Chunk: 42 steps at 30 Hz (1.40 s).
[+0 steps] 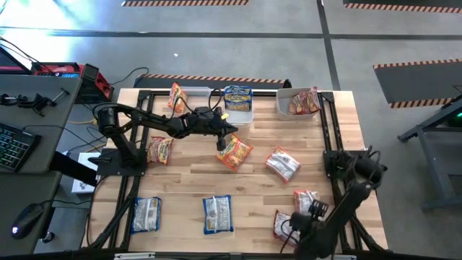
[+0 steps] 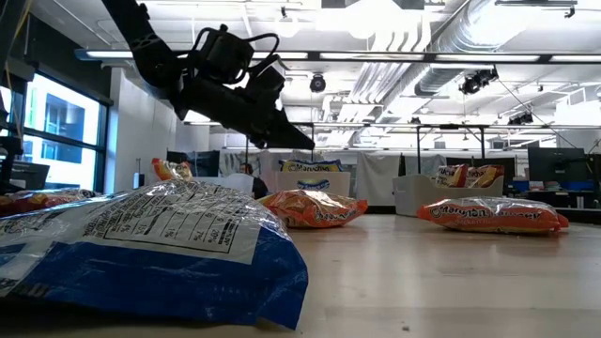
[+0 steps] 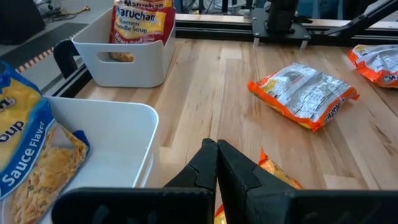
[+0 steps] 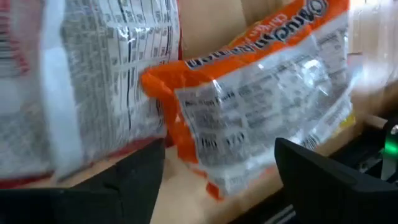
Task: Sort Maruchan noodles
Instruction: Put the bottom orange noodle pack into the transparent bin
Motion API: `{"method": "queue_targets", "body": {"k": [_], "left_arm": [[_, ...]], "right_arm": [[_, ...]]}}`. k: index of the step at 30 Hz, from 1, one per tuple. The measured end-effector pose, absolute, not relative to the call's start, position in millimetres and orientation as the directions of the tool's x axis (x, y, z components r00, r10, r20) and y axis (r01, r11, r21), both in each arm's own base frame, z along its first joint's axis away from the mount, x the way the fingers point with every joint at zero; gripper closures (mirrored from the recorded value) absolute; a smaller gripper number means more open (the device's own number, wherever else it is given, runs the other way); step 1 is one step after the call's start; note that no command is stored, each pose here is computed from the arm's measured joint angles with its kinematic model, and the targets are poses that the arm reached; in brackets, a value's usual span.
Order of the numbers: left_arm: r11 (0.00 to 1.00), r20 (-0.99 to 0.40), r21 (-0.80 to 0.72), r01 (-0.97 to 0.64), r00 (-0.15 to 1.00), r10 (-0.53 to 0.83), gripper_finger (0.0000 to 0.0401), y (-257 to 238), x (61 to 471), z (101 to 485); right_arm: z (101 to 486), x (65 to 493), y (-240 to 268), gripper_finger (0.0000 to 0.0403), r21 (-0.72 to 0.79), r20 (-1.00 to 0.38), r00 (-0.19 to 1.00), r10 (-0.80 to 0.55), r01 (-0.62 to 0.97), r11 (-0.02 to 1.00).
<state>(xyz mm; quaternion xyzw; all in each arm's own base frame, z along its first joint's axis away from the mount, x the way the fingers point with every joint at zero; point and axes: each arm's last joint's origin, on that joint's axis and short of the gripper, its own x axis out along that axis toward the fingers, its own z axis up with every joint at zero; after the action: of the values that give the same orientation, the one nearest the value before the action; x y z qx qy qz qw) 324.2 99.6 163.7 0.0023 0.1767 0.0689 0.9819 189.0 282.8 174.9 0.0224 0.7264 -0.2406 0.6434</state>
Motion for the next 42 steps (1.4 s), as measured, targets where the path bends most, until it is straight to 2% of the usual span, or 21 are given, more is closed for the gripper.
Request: {"method": "queue_targets", "body": {"k": [5,10,22,26,29,36,42], "left_arm": [[0.99,-0.335,0.032,-0.135,0.932,0.138,0.0401,100,325,165],[0.99,-0.324,0.028,-0.137,0.936,0.139,0.0401,100,325,166],[0.99,-0.319,0.029,-0.138,0.937,0.14,0.0401,100,325,166],[0.99,-0.319,0.028,-0.137,0.937,0.139,0.0401,100,325,166],[0.991,-0.318,0.029,-0.133,0.938,0.136,0.0401,99,326,167],[0.995,-0.294,0.029,-0.095,0.95,0.1,0.0401,90,329,169],[0.995,-0.195,-0.014,0.101,0.976,-0.101,0.0396,73,335,179]], "right_arm": [[149,189,287,0.0122,-0.42,-0.905,-0.211,-0.369,0.312,0.853],[139,189,285,0.0154,-0.475,-0.877,-0.235,-0.418,0.296,0.829],[163,191,283,0.0352,-0.568,-0.823,-0.178,-0.54,0.291,0.77],[179,191,276,0.0397,-0.534,-0.843,-0.139,-0.52,0.328,0.779],[195,191,265,0.0393,-0.499,-0.853,-0.074,-0.516,0.4,0.768],[246,183,224,0.0402,-0.319,-0.86,0.165,-0.482,0.563,0.762],[264,176,180,0.0403,-0.075,-0.845,0.401,-0.354,0.566,0.821]]}}
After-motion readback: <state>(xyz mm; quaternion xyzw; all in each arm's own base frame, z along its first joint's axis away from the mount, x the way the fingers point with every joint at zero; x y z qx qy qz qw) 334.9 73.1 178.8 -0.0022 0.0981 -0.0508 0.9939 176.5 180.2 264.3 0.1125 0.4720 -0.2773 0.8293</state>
